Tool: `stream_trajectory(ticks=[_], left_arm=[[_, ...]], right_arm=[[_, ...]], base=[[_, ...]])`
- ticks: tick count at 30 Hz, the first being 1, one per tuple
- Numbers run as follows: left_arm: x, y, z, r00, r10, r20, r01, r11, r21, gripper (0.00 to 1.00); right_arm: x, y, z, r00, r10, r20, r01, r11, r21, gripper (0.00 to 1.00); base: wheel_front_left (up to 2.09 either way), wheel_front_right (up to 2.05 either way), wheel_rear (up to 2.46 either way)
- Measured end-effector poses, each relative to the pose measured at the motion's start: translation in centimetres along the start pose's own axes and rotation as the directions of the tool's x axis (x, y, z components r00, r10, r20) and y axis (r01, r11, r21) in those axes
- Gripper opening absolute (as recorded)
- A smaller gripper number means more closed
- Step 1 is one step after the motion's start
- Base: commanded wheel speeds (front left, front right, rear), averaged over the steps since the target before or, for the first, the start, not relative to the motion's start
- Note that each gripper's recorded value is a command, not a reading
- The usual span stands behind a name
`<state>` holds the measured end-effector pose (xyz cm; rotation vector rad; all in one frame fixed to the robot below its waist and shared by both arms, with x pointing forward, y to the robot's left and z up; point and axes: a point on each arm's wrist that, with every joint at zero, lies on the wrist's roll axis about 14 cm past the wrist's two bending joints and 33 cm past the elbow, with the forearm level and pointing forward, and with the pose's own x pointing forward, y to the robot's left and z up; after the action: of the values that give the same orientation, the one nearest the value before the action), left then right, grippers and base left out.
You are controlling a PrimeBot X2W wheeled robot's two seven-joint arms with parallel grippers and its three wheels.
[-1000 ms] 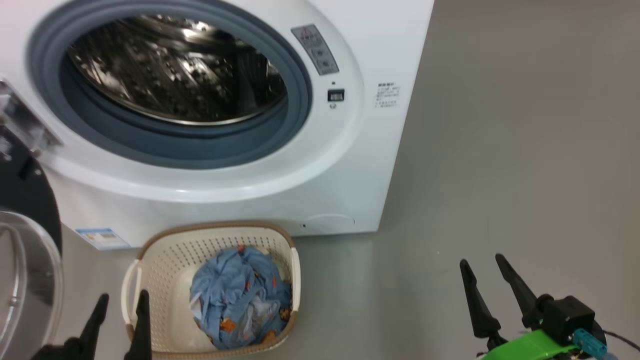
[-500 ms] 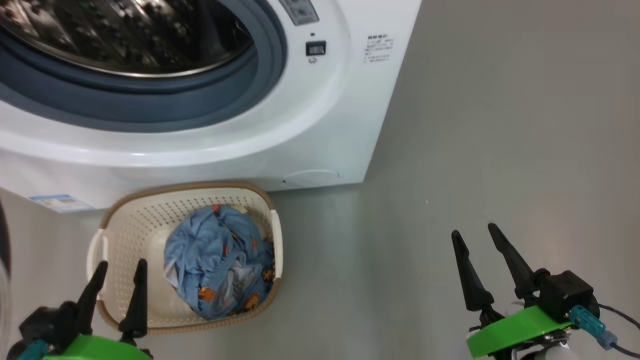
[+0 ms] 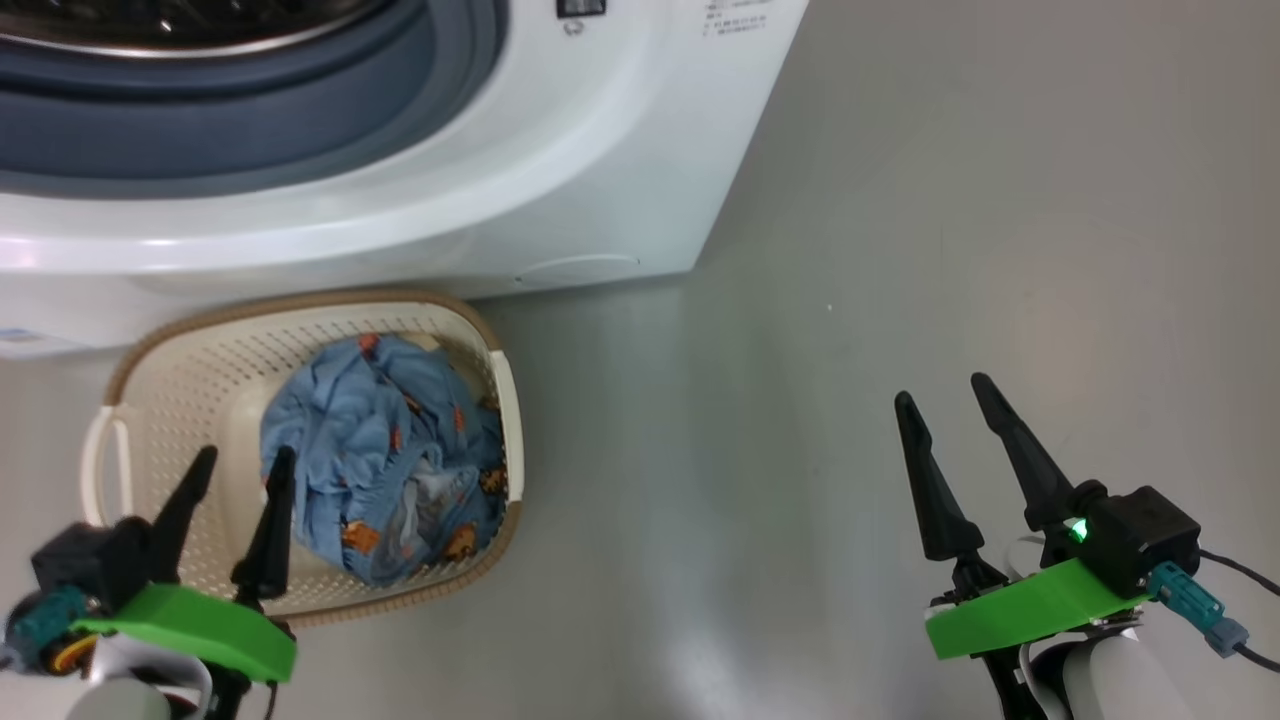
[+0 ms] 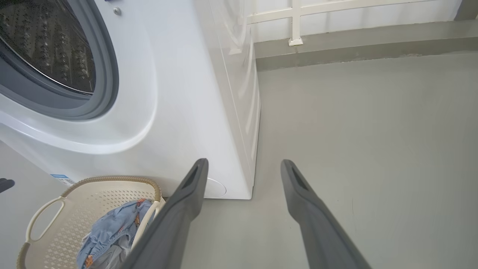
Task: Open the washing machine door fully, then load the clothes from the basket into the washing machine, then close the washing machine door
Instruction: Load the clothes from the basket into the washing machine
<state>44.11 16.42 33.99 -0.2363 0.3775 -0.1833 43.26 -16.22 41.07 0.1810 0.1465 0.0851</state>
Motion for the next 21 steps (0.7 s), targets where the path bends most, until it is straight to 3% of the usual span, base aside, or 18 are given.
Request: stream_trajectory(ticks=[21], left_arm=[[4.8, 2.3, -9.4, 0.964, -0.033, -0.263, 0.029, 0.999, -0.020, 1.00]], right_arm=[[1.8, -1.9, -5.3, 0.993, -0.041, -0.113, 0.044, 0.999, 0.025, 1.00]], base=[[0.00, 0.00, 0.00]])
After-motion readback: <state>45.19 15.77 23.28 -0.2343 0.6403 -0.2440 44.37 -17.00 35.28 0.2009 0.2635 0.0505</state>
